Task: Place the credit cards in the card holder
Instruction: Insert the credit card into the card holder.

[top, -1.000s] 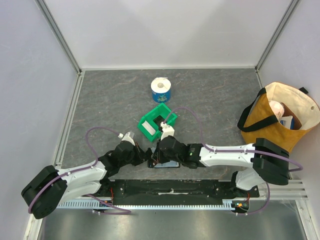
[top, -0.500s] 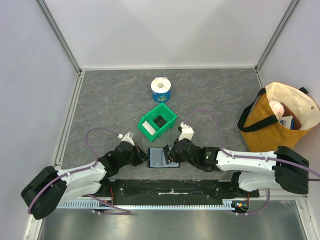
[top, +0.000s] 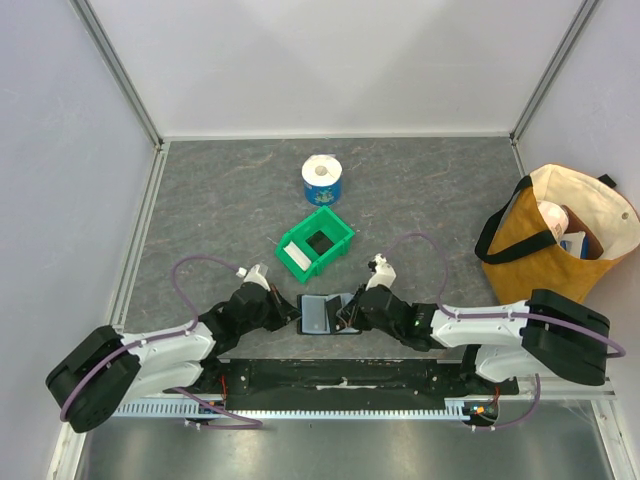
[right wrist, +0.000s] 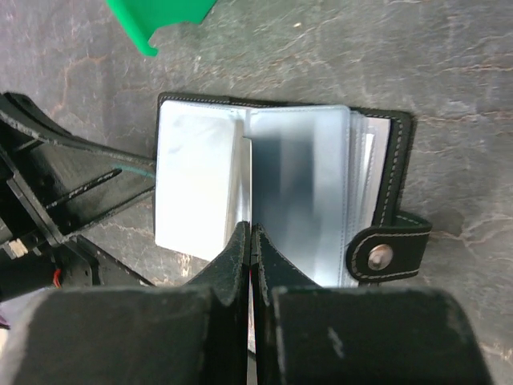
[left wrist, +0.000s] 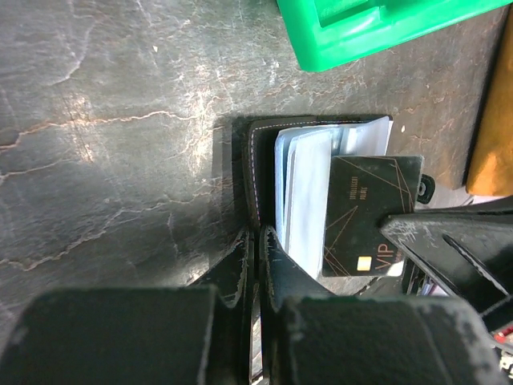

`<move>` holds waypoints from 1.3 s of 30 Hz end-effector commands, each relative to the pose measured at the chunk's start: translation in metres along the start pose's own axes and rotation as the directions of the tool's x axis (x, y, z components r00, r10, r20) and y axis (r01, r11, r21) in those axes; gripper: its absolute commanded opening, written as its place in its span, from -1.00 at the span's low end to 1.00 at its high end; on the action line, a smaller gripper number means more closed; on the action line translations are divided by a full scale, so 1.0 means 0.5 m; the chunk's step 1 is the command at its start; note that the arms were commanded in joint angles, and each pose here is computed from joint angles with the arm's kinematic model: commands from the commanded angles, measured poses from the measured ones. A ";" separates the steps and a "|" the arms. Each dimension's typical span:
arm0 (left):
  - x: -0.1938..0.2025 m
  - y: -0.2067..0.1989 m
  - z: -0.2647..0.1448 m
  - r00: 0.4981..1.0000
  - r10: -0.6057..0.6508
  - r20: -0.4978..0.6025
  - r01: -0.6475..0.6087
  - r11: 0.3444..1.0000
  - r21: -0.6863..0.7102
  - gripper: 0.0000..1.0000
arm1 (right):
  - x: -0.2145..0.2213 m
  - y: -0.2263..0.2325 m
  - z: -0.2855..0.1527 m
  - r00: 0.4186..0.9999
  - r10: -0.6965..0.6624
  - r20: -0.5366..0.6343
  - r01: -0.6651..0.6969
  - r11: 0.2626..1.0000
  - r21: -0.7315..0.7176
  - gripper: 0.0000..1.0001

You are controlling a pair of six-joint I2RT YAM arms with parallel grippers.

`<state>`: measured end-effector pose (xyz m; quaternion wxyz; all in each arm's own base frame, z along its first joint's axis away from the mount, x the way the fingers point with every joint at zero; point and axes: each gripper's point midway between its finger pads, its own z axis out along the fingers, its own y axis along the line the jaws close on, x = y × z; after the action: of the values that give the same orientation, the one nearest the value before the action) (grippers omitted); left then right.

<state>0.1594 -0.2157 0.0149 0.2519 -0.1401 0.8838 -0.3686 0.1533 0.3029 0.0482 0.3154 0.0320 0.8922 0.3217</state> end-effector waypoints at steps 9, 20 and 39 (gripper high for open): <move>0.038 0.096 -0.002 0.999 -0.019 -0.048 0.011 0.987 -0.160 -0.96 | 0.019 -0.034 0.030 0.982 0.181 -0.043 -0.185 0.979 -0.092 -1.00; 0.038 0.094 0.001 0.999 -0.025 -0.047 0.017 0.987 -0.160 -0.97 | 0.047 -0.049 0.036 0.974 0.214 -0.079 -0.220 0.972 -0.085 -1.00; 0.036 0.091 0.000 0.999 -0.037 -0.036 0.031 0.989 -0.145 -0.96 | 0.064 -0.052 0.063 0.958 0.269 -0.101 -0.275 0.960 -0.052 -1.00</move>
<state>0.1629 -0.2195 0.0144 0.2521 -0.1505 0.8782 -0.3775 0.1668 0.3080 0.0233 0.2603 0.1375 0.8586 0.4197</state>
